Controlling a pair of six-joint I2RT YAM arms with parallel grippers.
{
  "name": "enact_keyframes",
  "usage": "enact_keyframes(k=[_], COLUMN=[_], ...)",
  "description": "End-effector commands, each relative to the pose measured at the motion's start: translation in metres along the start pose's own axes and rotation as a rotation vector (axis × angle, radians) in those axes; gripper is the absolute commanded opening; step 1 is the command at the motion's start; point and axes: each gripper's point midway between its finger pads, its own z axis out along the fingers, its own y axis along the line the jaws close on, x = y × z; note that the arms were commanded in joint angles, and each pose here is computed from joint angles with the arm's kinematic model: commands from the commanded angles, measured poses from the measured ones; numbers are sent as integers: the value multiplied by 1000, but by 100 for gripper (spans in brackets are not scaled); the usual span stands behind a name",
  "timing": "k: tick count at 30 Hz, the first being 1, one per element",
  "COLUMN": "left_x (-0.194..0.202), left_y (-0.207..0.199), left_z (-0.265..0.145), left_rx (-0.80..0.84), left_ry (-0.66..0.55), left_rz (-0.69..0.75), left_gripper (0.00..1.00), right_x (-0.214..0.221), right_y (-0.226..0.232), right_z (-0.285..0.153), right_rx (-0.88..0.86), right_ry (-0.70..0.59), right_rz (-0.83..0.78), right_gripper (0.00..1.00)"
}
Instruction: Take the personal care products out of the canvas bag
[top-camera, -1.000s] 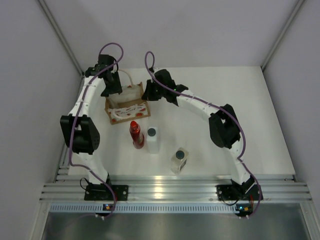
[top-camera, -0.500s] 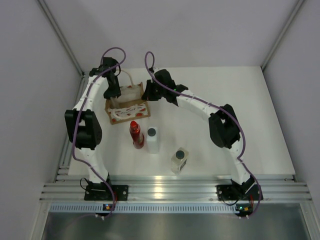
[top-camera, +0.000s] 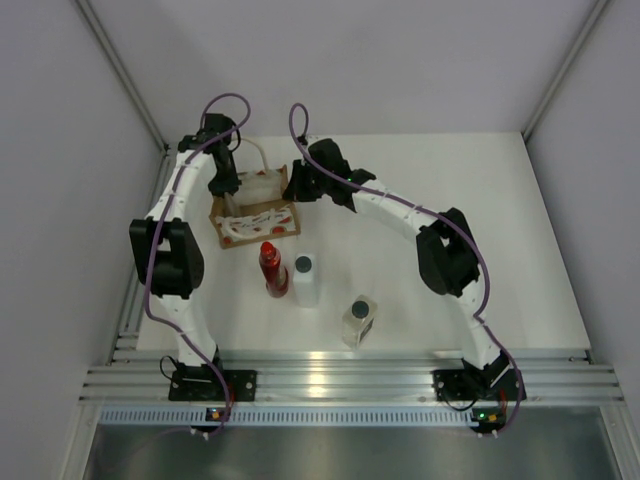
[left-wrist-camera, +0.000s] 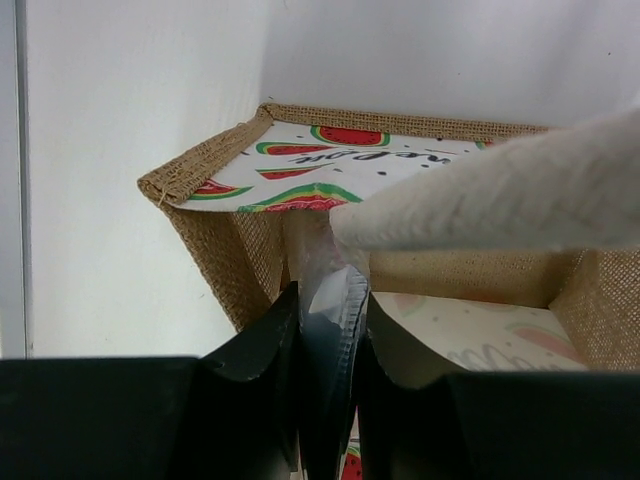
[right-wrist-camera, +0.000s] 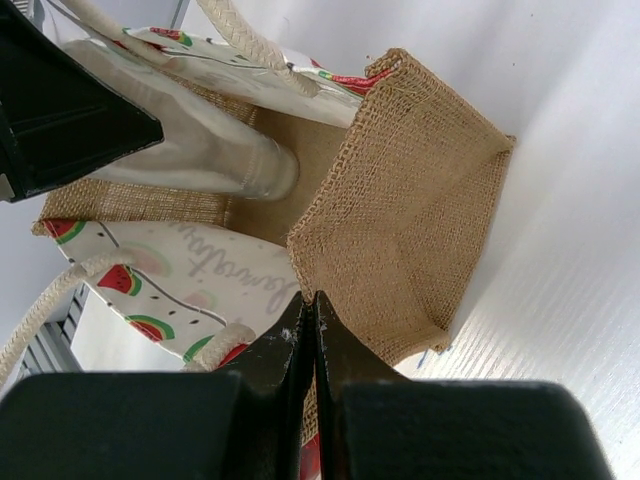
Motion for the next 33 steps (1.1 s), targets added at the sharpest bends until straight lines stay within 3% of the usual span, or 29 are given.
enact_keyframes(k=[1,13,20,26,33], left_x=[-22,-58,-63,-39,5], left_y=[-4,-6,-3,-5,18], left_z=[-36,-121,-206,-269,-287], left_rx=[60,185,312,463,438], left_ry=[-80,-271,-421,-502,-511], left_rz=[-33,-60,-62,-7,-13], left_gripper=[0,0,0,0,0], right_x=[-14,-14,-15,-15,-18], right_y=[9,7,5,4,6], right_z=[4,4,5,7,6], right_rx=[-34,-26,-18,-18,-19], right_ry=[-34,-37,-41,-40,-47], right_rz=[-15,-14,-14,-5,-8], right_gripper=[0,0,0,0,0])
